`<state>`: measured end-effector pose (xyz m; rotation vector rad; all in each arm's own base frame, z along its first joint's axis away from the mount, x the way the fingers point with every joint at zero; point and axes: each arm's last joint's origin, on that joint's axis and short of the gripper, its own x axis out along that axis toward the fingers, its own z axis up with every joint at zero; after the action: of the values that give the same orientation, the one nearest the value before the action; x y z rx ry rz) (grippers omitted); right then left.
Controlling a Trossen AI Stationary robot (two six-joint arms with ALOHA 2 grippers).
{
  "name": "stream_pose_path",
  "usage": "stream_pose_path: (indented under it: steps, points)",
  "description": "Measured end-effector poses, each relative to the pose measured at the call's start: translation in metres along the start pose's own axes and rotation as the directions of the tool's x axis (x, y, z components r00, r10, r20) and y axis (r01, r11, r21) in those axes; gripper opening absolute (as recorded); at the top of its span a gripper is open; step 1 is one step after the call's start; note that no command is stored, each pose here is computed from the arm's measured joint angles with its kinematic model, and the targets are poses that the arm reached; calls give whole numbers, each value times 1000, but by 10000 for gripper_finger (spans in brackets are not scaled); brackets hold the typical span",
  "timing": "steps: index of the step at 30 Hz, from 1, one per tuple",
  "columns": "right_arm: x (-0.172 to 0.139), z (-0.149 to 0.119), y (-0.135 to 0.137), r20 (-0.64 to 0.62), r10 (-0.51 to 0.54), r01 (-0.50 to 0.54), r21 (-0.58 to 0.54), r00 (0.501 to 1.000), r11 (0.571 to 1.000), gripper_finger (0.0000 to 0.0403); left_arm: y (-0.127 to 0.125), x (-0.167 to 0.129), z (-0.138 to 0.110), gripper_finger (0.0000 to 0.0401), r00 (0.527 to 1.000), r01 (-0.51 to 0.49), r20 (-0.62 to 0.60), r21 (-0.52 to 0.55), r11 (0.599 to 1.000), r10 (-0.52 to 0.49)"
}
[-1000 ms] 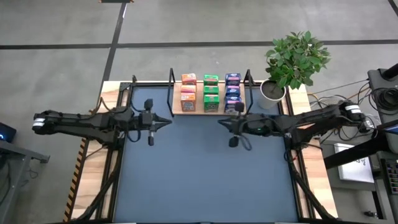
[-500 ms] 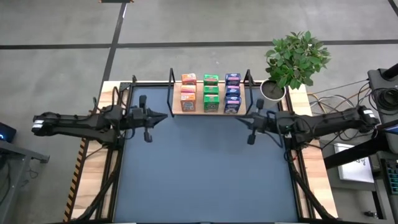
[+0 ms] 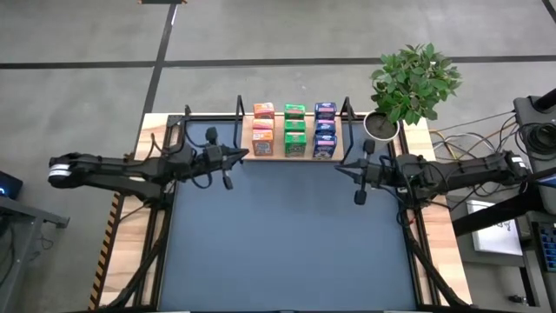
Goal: Stack cereal on shelf
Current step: Return to Home Position
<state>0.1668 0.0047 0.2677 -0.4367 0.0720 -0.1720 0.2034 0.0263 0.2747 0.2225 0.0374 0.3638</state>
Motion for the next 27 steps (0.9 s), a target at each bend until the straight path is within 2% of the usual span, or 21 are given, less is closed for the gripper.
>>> stream_pose_path:
  steps: [12, 18, 23, 27]
  points:
    - [-23, -13, -1, 58, -27, 27, 3, 998, 1000, 9, 9, -27, 6, 0, 999, 20, -36, -26, 999, -21]
    - [-50, -12, -8, 184, -87, 84, 27, 979, 996, 9, 13, -44, 9, 0, 998, 49, -33, -69, 996, -51]
    - [-64, -16, -9, 275, -62, 56, 29, 959, 998, 9, 15, -58, 6, 0, 996, 92, 5, -107, 990, -92]
    - [-72, -20, -9, 310, -79, 73, 31, 948, 997, 9, 14, -67, -6, 0, 992, 129, 21, -141, 982, -127]
